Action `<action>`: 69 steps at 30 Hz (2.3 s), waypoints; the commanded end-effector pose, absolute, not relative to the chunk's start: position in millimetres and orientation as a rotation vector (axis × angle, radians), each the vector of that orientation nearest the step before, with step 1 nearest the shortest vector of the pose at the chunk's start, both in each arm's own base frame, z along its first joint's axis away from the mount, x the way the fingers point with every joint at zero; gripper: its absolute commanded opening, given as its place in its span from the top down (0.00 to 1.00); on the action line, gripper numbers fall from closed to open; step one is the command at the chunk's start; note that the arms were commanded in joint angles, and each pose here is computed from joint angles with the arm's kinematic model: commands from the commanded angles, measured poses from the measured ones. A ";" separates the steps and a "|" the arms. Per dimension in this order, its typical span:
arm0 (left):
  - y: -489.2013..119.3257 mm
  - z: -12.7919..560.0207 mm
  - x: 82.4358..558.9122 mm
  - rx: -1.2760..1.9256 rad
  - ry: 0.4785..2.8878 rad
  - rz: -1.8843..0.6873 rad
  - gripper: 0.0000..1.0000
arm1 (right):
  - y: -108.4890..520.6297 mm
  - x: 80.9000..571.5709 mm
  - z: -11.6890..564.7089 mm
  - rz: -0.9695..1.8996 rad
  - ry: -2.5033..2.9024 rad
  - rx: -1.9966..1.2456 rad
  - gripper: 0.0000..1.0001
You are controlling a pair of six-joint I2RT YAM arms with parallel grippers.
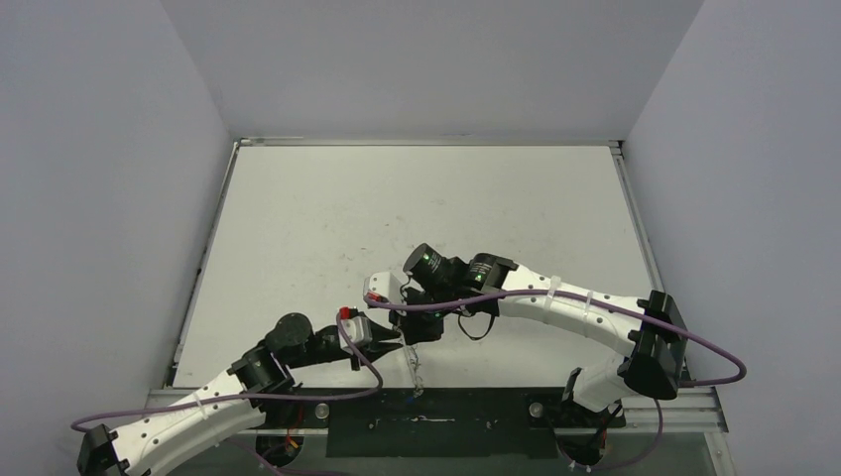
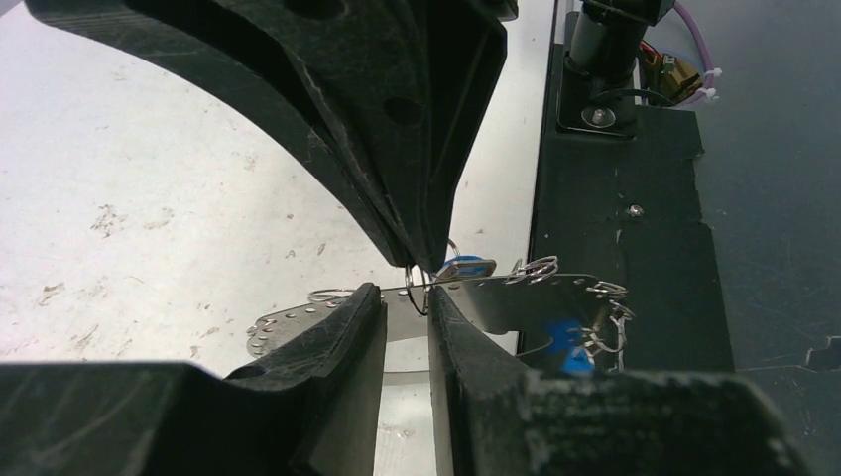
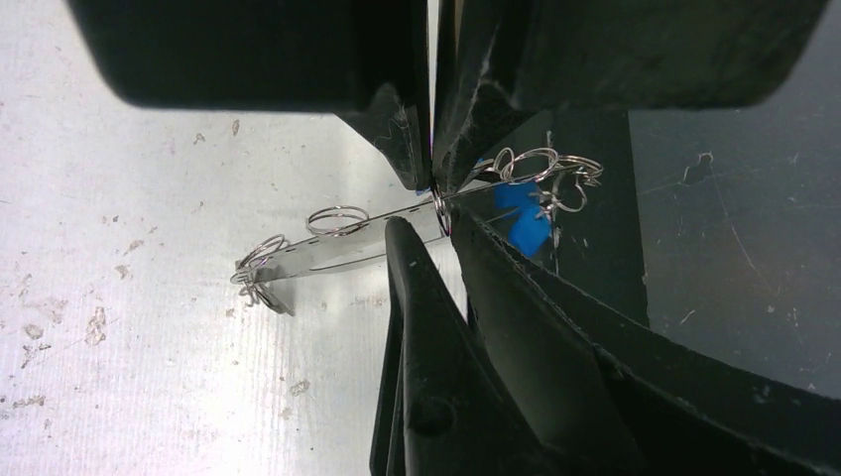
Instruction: Put the keys on the keyring
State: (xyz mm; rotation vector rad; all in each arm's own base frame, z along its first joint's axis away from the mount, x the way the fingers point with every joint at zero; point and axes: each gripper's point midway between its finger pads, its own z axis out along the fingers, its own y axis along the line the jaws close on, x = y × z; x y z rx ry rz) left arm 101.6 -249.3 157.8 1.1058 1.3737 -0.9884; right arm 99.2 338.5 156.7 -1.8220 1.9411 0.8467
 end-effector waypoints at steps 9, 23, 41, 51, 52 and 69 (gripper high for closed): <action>-261.6 180.5 98.9 1.072 1.285 -1.067 0.90 | 360.0 104.0 174.6 0.878 1.882 -1.771 1.00; -258.9 167.2 99.5 1.104 1.343 -1.041 0.83 | 361.4 104.8 181.5 0.875 1.870 -1.759 1.00; -258.2 166.4 100.4 1.109 1.344 -1.029 1.00 | 358.7 122.6 192.9 0.817 1.843 -1.651 0.68; -253.3 193.2 101.3 0.954 1.165 -1.065 1.00 | 340.7 120.9 218.6 0.959 1.503 -1.559 0.43; -252.4 196.2 100.8 0.944 1.143 -1.066 1.00 | 339.6 118.1 221.0 0.984 1.457 -1.555 0.43; -249.0 221.8 80.6 0.958 0.910 -1.109 1.00 | 348.1 101.6 225.2 1.139 1.211 -1.521 0.66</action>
